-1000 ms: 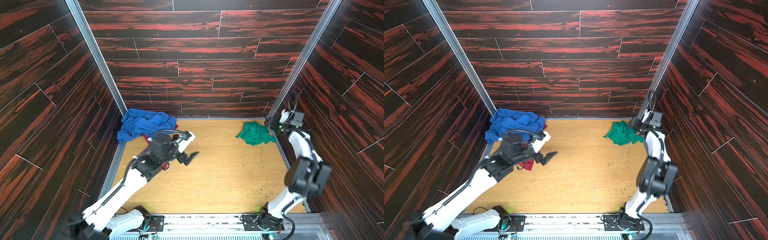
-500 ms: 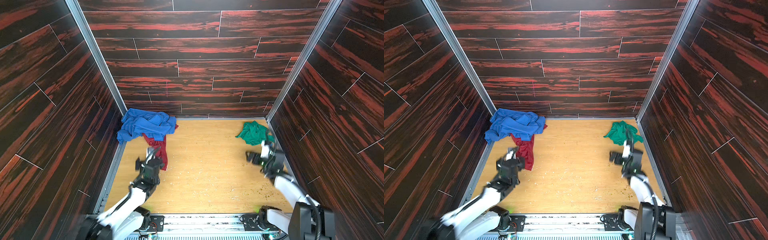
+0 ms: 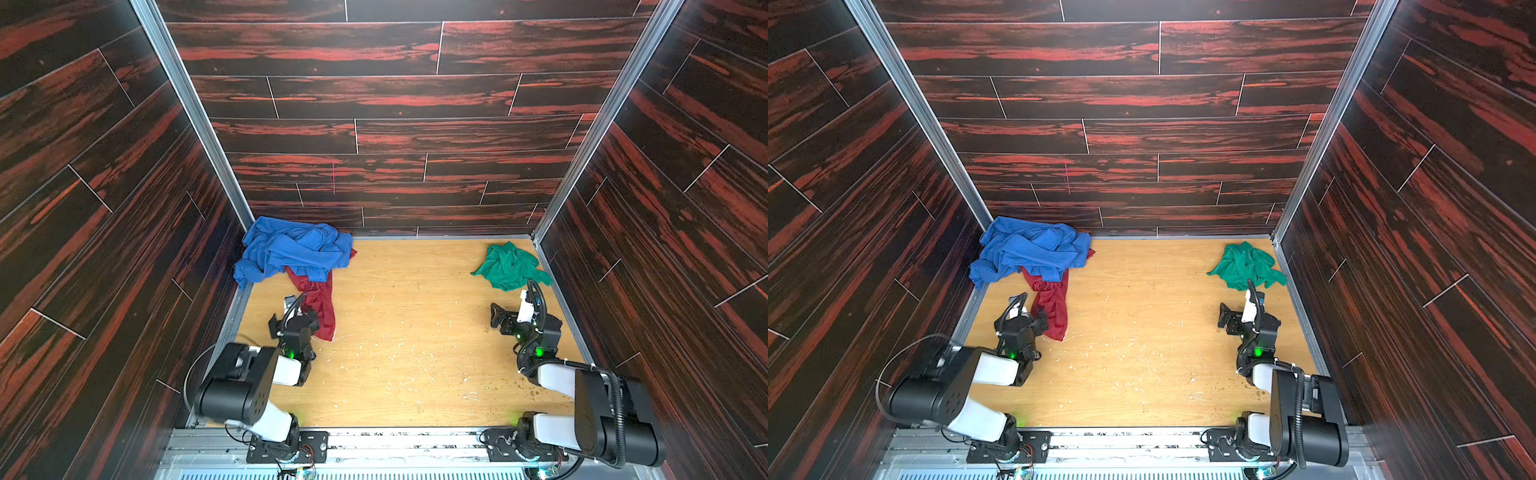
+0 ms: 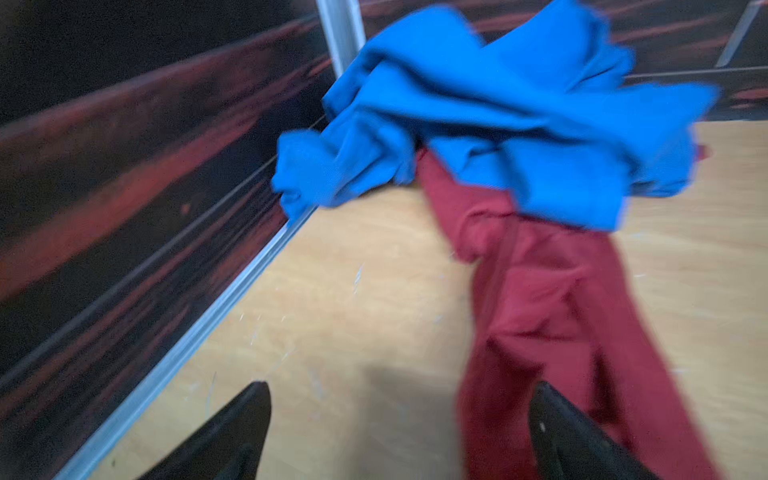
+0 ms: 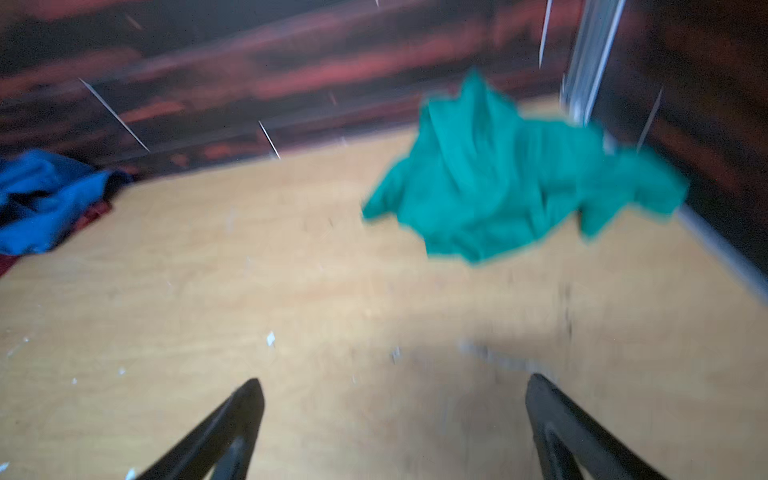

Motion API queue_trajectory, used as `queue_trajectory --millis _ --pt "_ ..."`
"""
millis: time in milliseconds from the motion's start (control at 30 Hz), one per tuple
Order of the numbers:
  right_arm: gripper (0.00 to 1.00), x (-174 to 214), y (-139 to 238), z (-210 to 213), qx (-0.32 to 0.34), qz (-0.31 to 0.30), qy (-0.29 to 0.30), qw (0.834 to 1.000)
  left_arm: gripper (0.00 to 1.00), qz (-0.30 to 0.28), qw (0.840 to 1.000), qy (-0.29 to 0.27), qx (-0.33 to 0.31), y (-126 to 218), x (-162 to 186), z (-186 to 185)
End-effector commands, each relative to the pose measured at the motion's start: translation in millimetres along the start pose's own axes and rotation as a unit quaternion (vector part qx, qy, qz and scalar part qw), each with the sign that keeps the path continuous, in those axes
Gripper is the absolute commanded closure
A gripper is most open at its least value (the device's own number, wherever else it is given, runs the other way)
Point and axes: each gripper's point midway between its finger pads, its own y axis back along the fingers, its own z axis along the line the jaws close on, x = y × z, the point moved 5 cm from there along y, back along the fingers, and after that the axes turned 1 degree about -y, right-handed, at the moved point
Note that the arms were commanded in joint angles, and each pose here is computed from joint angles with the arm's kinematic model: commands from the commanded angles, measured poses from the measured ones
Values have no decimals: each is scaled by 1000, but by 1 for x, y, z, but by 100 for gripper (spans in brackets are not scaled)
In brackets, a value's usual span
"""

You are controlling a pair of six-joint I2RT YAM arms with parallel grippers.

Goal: Pick out a specific cloth from the pile

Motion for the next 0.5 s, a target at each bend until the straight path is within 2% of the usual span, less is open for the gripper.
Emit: queue_trajectory --millis 0,67,133,233,300,400,467 --pt "1 -18 11 2 12 -74 30 997 1 -46 998 39 6 -6 -29 -3" --pt "1 -20 10 -3 37 -79 39 995 1 -15 999 32 14 -13 -30 -6" --pt "1 -20 10 -8 53 -95 43 993 1 -15 999 35 15 -14 -30 -5" --pt "1 -6 0 1 18 -97 61 993 1 -13 999 34 16 -15 -30 -6" --pt "1 -3 -8 2 11 -90 66 994 1 -12 999 35 17 -15 -30 -6" --pt "1 -2 -30 -3 19 -36 54 998 1 -9 999 35 19 -17 -30 -6" --pt "1 -2 -28 -7 29 -37 49 998 1 -6 999 36 19 -18 -30 -6"
